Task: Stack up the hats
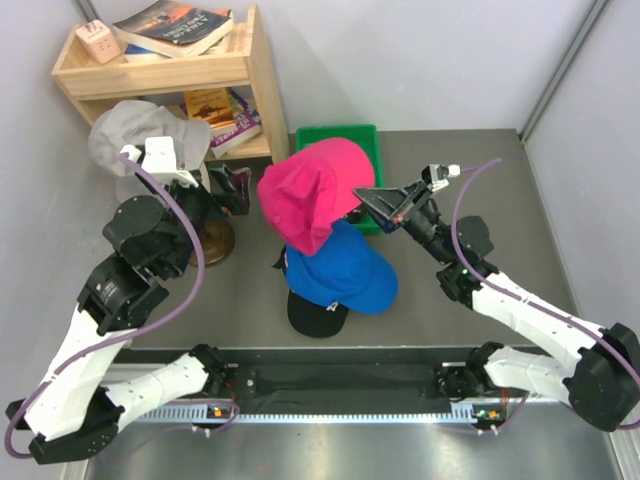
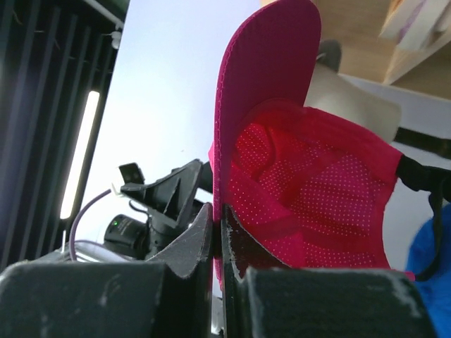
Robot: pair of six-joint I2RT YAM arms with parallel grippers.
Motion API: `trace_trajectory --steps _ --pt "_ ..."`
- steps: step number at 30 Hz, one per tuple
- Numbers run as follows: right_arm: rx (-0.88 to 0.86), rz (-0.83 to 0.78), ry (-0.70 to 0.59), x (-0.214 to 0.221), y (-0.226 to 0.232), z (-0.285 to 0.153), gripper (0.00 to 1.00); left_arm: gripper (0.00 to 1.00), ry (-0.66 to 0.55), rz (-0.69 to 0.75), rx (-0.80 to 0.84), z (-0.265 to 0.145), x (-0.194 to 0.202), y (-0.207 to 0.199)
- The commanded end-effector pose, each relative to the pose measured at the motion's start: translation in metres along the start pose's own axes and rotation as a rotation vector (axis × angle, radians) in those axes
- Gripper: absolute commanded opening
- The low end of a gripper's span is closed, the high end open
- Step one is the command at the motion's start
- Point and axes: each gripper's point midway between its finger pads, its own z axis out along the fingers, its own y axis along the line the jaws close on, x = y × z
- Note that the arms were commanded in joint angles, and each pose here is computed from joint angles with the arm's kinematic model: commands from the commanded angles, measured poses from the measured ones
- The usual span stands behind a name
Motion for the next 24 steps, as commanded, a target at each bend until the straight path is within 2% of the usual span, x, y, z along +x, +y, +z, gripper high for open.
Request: trace_trajectory --steps 1,7,13,23,24 --pt "-0.207 -0.021 -0.023 0.011 0.068 0.012 0.00 0.99 -0.085 -0.047 0.011 -0.004 -0.023 -0.001" --pt "-0.219 0.037 0.027 0.031 0.072 0.015 0.00 0.99 -0.076 -0.068 0.032 -0.002 -0.020 -0.006" --pt "-0.065 0.270 -0.007 0.032 0.000 -0.014 0.00 0.99 -0.064 -0.077 0.030 -0.002 -0.013 -0.006" --pt "0.069 0.296 -0.067 0.030 -0.046 -0.057 0.00 0.99 -0.010 -0.096 0.031 0.006 0.010 -0.010" --pt "0.088 0.298 -0.108 0.024 -0.053 -0.060 0.00 0.99 0.001 -0.095 0.033 0.008 0.015 -0.011"
